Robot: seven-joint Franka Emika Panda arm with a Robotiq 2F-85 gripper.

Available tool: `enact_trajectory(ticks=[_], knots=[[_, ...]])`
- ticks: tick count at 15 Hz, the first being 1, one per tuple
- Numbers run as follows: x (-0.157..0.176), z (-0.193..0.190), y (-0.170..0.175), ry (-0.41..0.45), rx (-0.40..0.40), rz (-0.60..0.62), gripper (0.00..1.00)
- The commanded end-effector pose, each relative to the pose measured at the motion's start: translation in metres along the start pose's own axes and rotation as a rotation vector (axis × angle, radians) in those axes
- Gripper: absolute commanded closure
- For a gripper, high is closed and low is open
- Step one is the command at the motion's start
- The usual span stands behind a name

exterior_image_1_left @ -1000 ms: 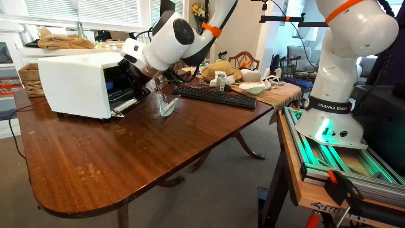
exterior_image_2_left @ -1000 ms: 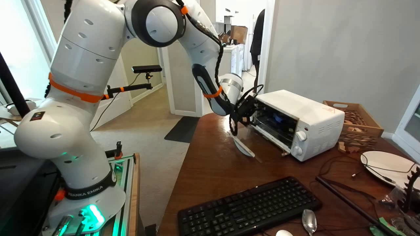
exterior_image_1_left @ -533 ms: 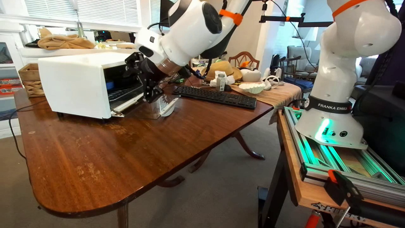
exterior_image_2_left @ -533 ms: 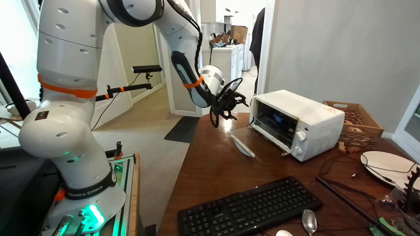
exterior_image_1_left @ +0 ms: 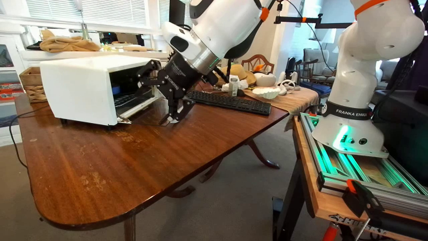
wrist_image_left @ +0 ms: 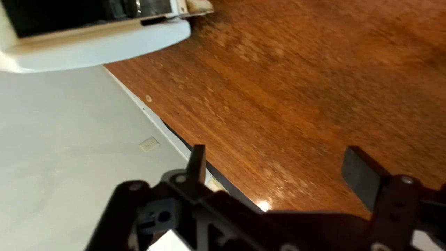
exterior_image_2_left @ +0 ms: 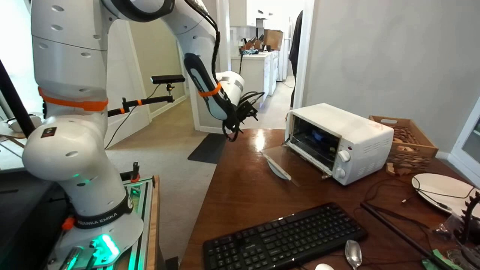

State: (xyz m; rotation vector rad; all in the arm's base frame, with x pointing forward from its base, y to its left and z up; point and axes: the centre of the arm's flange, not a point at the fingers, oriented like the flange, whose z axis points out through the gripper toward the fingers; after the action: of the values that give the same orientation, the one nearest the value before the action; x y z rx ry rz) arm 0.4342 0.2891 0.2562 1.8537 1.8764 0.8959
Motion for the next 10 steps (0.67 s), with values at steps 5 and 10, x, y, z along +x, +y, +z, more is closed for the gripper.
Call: enact_trajectory(ticks=[5,10], knots=[[-0.034,-0.01,-0.06,-0.008,0.17,0.095,0.0],[-0.078,-0.013,-0.072,-0.146,0.121,0.148,0.0]])
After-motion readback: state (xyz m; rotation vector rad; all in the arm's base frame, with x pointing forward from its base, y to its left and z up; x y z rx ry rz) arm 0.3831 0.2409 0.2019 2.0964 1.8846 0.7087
